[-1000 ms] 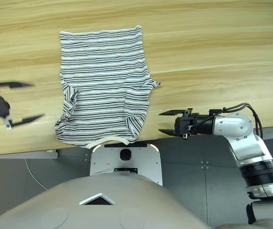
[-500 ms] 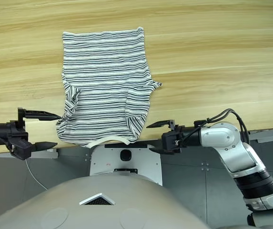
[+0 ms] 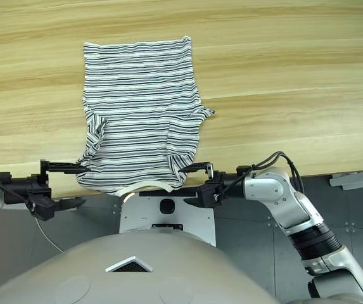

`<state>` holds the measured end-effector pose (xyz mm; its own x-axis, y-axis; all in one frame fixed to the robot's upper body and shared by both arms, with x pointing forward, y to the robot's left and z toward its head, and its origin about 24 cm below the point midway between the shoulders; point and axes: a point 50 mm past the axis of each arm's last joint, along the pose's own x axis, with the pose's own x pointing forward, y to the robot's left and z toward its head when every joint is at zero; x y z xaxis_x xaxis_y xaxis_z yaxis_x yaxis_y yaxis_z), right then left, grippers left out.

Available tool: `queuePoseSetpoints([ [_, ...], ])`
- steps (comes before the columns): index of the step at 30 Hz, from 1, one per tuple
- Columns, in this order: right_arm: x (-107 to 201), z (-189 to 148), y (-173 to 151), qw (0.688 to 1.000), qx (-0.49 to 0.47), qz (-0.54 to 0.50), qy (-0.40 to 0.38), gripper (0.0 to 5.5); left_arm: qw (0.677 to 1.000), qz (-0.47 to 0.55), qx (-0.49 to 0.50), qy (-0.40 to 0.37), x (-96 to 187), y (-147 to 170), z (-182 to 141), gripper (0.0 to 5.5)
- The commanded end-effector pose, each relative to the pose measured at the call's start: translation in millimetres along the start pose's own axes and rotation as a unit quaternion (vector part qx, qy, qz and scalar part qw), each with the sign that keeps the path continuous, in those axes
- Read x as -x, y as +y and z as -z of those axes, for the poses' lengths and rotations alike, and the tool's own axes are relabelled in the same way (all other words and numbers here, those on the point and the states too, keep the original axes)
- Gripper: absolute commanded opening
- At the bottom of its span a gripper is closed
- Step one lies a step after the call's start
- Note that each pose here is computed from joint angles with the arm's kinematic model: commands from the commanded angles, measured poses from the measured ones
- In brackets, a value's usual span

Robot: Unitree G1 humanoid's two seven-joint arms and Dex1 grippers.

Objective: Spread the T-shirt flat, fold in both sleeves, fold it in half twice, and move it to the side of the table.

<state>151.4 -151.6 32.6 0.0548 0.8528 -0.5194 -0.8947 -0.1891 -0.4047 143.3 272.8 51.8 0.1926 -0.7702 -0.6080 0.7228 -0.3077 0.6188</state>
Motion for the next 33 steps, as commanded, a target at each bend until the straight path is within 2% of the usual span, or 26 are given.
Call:
queuePoseSetpoints([
  [1, -5, 0, -5, 1.000, 0.014, 0.017, -0.003, 4.32, 1.000, -0.001, -0.002, 0.011, 5, -2, 9, 5.50],
  [8, -14, 1, -6, 0.999, 0.023, 0.023, -0.010, 4.32, 1.000, 0.022, 0.016, -0.016, -16, -18, 9, 5.50],
  [15, -17, 2, -6, 0.999, 0.029, 0.020, -0.016, 3.08, 0.997, 0.051, 0.027, -0.052, -30, -30, -2, 5.50],
  [25, -19, 3, -4, 0.999, 0.024, 0.015, -0.021, 1.25, 0.990, 0.117, 0.068, -0.034, -35, -43, -5, 5.50],
  [30, -21, 2, -2, 0.999, 0.022, 0.012, -0.025, 0.40, 0.993, 0.092, 0.068, -0.030, -39, -36, -2, 5.50],
  [33, -22, 2, -1, 0.999, 0.021, 0.011, -0.025, 0.12, 0.995, 0.071, 0.062, -0.040, -42, -32, -4, 5.50],
])
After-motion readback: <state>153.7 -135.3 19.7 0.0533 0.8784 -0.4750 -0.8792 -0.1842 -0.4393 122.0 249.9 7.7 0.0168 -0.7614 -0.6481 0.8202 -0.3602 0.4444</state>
